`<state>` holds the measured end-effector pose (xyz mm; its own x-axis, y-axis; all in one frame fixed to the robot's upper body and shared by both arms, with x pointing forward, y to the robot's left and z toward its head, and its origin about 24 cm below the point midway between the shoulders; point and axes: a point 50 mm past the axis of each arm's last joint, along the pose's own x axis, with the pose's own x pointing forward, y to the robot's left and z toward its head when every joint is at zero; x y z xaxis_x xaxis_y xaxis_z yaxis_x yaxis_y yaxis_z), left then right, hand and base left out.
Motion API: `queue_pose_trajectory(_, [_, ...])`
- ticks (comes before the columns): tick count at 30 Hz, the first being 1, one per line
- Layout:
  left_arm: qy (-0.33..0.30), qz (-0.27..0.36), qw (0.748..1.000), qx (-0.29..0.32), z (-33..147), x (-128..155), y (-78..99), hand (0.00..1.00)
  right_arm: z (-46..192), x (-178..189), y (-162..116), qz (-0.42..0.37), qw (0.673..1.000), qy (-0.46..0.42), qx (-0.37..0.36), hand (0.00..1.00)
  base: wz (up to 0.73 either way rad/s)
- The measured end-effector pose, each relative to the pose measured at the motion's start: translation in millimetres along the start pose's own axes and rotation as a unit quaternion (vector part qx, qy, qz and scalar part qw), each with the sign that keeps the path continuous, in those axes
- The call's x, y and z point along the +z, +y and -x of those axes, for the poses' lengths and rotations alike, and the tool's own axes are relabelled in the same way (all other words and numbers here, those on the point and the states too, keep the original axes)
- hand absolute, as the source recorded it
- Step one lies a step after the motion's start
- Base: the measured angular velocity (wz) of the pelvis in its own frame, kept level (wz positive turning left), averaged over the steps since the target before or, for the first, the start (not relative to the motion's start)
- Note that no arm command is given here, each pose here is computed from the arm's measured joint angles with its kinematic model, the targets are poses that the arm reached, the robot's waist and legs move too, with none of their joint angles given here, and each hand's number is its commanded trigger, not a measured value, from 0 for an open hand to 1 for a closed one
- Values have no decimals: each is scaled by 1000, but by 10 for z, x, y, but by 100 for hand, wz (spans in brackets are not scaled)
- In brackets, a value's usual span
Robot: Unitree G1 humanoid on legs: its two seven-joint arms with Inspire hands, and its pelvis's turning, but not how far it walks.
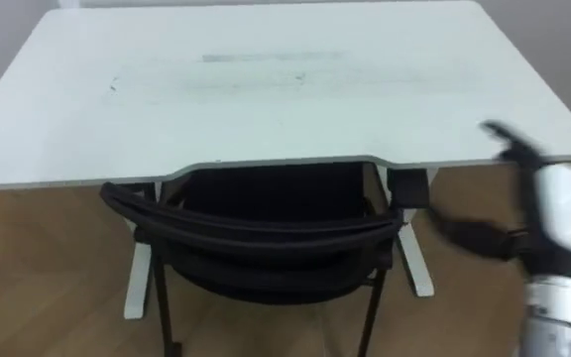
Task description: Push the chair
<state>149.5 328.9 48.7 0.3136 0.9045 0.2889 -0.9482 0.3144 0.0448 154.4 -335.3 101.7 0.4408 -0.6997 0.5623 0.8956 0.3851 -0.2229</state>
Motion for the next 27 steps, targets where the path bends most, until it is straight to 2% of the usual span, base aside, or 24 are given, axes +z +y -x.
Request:
queue_pose_trajectory(1, [52, -15, 998, 32, 57, -178, 228, 0, -32, -100, -219, -39, 994, 50, -86, 0, 13])
queue_pose_trajectory(2, [83, -30, 995, 47, 100, -294, 364, 0, 17, -206, -325, -46, 988, 85, -117, 0, 18])
queue_pose_trajectory(3, [153, -72, 982, 79, 217, -556, 667, 0, 188, -476, -532, -38, 973, 169, -151, 0, 12])
queue_pose_trajectory(4, [232, -121, 958, 114, 387, -829, 982, 0, 437, -782, -730, -26, 947, 270, -173, 0, 10])
queue_pose_trajectory(5, [277, -146, 940, 134, 505, -959, 1156, 0, 623, -945, -816, -22, 924, 333, -186, 0, 4])
queue_pose_trajectory(7, [412, -220, 861, 201, 1029, -1246, 1698, 0, 1422, -1340, -1168, 20, 817, 515, -258, 0, 10])
queue_pose_trajectory(8, [432, -231, 845, 216, 1142, -1268, 1800, 0, 1605, -1380, -1256, 32, 791, 544, -277, 0, 17])
queue_pose_trajectory(10, [477, -285, 795, 245, 1430, -1303, 2175, 0, 2193, -1425, -1572, 89, 712, 623, -309, 0, 7])
queue_pose_trajectory(11, [487, -295, 783, 252, 1488, -1303, 2266, 0, 2290, -1427, -1630, 101, 700, 638, -306, 0, -8])
queue_pose_trajectory(13, [521, -306, 750, 270, 1655, -1285, 2520, 0, 2642, -1395, -1816, 133, 652, 692, -279, 0, -4])
queue_pose_trajectory(15, [547, -312, 735, 254, 1743, -1301, 2569, 0, 2886, -1351, -1851, 154, 612, 737, -243, 0, 7])
queue_pose_trajectory(17, [578, -315, 724, 207, 1828, -1359, 2484, 0, 3012, -1345, -1762, 155, 586, 769, -204, 0, -2])
queue_pose_trajectory(18, [596, -325, 716, 162, 1878, -1405, 2394, 0, 3043, -1356, -1685, 159, 579, 782, -168, 0, 0])
queue_pose_trajectory(19, [609, -332, 712, 110, 1905, -1462, 2264, 0, 3040, -1385, -1572, 162, 579, 790, -122, 0, 0])
queue_pose_trajectory(20, [613, -333, 712, 85, 1906, -1490, 2194, 0, 3033, -1401, -1512, 161, 581, 792, -100, 0, 0])
queue_pose_trajectory(22, [616, -339, 711, -8, 1888, -1584, 1912, 0, 2983, -1465, -1250, 149, 581, 800, -31, 0, 0])
queue_pose_trajectory(23, [615, -339, 711, -30, 1879, -1603, 1846, 0, 2964, -1481, -1176, 143, 583, 800, -15, 0, 0])
queue_pose_trajectory(25, [608, -336, 712, -105, 1836, -1666, 1569, 0, 2850, -1541, -836, 106, 595, 795, 41, 0, -2])
queue_pose_trajectory(26, [606, -332, 713, -121, 1821, -1678, 1492, 0, 2822, -1550, -766, 95, 599, 793, 52, 0, 3])
queue_pose_trajectory(27, [599, -323, 716, -153, 1791, -1700, 1336, 0, 2768, -1563, -627, 76, 608, 787, 78, 0, 4])
